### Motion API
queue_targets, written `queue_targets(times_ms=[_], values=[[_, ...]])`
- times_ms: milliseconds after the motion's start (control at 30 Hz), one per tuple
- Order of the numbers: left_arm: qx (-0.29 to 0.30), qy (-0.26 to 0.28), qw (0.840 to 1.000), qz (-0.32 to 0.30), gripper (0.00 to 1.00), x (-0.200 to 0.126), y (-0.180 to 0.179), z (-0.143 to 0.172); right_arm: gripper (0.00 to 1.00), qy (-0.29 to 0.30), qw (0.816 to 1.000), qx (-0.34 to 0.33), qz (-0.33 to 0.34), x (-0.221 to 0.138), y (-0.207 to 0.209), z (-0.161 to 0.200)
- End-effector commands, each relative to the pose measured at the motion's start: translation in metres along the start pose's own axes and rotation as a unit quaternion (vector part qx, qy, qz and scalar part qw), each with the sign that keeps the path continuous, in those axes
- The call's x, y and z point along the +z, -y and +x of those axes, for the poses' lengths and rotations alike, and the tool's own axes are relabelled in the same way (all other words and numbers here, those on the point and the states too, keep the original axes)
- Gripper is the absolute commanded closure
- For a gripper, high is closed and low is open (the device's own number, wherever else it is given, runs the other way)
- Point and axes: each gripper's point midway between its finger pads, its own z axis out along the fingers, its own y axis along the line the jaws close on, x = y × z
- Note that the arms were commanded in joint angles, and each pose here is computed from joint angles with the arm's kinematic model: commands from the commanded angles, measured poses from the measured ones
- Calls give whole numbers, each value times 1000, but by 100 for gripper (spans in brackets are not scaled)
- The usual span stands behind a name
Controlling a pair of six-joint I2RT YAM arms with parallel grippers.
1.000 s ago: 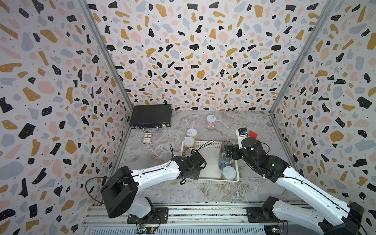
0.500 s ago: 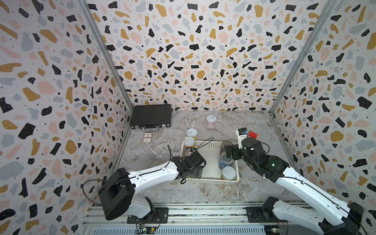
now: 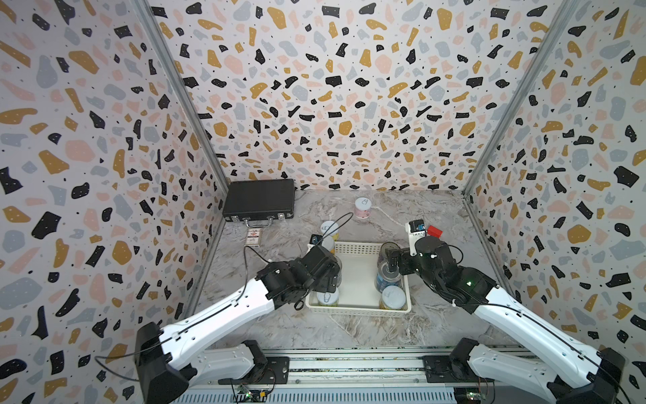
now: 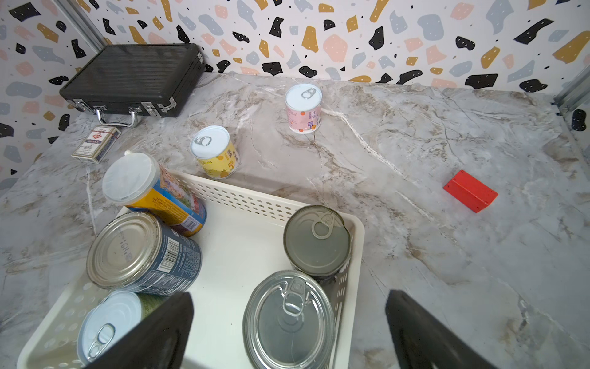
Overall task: Put the canned food in the basket
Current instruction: Place the canned food in the basket, then pick up the canned food from the center of the board.
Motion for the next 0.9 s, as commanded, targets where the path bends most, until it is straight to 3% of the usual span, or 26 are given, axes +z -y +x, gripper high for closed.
queue_targets(times_ms=[0, 100, 267, 367, 633, 867], values=[[-17, 76, 996, -32, 0, -32, -21, -44, 0, 13, 1000, 7, 7, -6, 2, -14], [-67, 109, 991, -30, 0, -37, -35, -68, 0, 20, 1000, 4, 15, -5, 2, -24], [-209, 104, 972, -6, 0, 1, -83, -65, 0, 12, 1000, 16, 15, 7, -2, -42], [-227, 117, 964, -74, 0, 13, -117, -45, 0, -7, 1000, 29, 9, 24, -7, -53], [-229, 133, 961, -78, 0, 4, -125, -38, 0, -60, 994, 86, 10, 96, 7, -82], [-239, 160, 955, -71, 0, -7, -128, -38, 0, -79, 993, 65, 64, 164, 41, -117]])
